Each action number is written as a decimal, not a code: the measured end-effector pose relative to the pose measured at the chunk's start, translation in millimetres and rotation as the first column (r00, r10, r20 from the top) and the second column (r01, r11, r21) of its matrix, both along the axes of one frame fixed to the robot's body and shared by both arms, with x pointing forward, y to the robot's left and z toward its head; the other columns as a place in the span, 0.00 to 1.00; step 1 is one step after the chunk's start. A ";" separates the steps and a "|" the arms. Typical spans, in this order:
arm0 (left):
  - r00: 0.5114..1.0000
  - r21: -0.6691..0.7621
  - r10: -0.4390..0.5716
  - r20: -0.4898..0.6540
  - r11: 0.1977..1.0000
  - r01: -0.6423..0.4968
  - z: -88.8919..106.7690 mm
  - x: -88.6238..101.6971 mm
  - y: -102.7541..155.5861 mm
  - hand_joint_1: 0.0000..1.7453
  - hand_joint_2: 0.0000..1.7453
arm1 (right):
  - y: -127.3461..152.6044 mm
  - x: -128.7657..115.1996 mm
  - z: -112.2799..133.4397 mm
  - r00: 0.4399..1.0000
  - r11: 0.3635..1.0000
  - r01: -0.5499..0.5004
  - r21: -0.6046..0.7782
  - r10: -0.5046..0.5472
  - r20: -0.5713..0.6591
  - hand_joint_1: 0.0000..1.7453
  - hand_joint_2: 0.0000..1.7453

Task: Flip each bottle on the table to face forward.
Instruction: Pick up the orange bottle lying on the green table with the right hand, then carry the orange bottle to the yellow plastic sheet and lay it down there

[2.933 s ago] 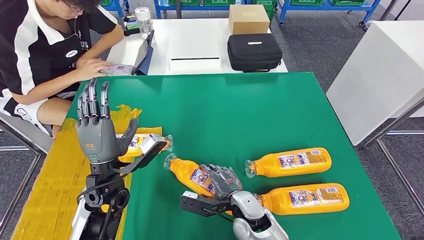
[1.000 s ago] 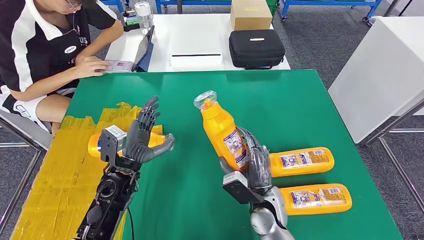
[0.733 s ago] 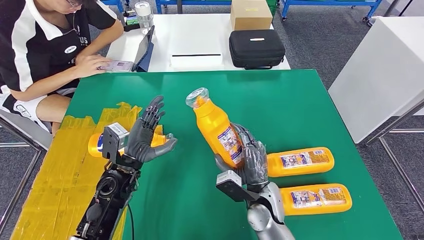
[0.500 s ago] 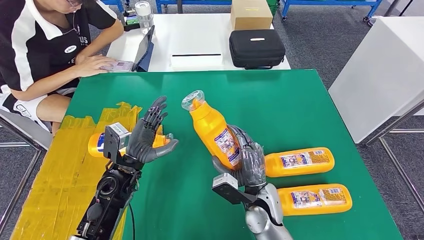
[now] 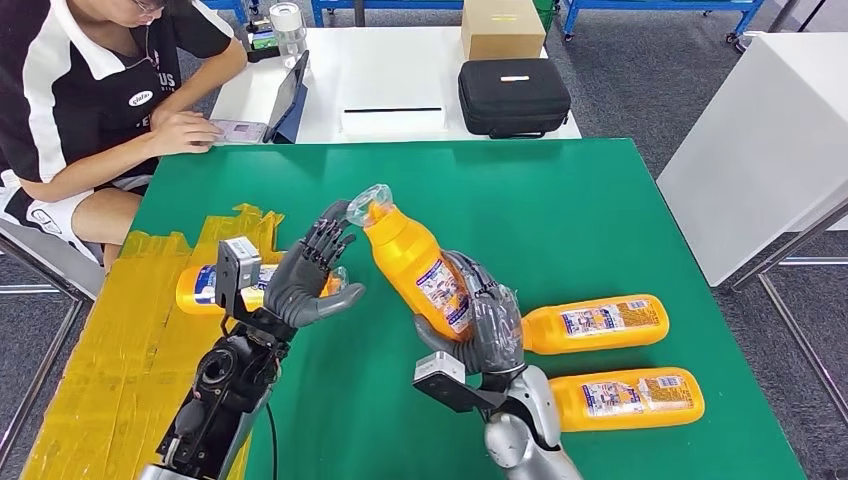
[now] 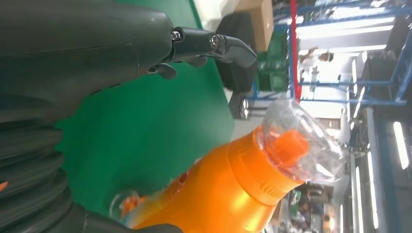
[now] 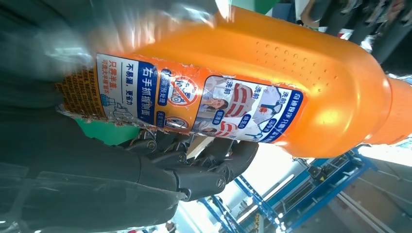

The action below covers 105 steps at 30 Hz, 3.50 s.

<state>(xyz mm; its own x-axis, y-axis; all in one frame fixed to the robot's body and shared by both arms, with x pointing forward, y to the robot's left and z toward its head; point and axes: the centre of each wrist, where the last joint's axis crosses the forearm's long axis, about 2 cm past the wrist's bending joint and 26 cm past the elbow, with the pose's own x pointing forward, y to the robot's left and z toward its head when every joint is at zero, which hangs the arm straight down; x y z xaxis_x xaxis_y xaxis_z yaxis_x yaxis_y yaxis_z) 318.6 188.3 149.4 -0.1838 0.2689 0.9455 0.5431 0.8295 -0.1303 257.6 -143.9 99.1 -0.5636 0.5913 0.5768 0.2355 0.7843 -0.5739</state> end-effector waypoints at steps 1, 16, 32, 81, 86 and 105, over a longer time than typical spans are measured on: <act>1.000 -0.002 -0.012 -0.009 1.000 0.012 -0.5 0.1 -1.2 0.00 1.00 | 0.9 0.0 0.3 1.000 1.000 -0.003 -0.001 0.003 0.004 1.00 1.00; 0.995 -0.003 -0.091 -0.051 0.996 0.091 -4.6 -1.2 -14.6 0.00 1.00 | 8.5 -1.8 0.3 0.998 0.993 -0.066 0.095 0.067 -0.014 1.00 1.00; 0.994 -0.001 -0.096 -0.050 0.995 0.096 -4.4 -1.3 -15.9 0.00 1.00 | 8.6 -1.9 0.2 0.997 0.993 -0.068 0.097 0.070 -0.015 1.00 1.00; 0.985 -0.012 -0.170 0.006 0.985 0.170 17.5 -22.3 -43.7 0.00 1.00 | 9.7 7.3 -8.5 0.980 0.973 -0.185 0.140 0.193 -0.042 1.00 1.00; 0.997 0.070 -0.072 0.026 0.995 0.070 12.3 -16.1 -46.1 0.00 1.00 | 16.4 2.3 -10.2 0.967 0.963 -0.235 0.130 0.245 -0.066 1.00 1.00; 0.998 0.084 -0.043 -0.052 0.995 0.047 -7.3 -11.7 -53.8 0.00 1.00 | 25.1 -4.4 -12.8 0.942 0.942 -0.305 0.140 0.320 -0.102 1.00 1.00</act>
<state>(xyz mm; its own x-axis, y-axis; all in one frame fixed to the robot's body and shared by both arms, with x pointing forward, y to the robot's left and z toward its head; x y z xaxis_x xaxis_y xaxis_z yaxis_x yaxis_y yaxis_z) 306.9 134.4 142.1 -0.1249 0.1940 0.9730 0.5750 0.8134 -0.0884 253.2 -118.8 86.3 -0.6298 0.3185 0.7085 -0.0982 0.8721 -0.4794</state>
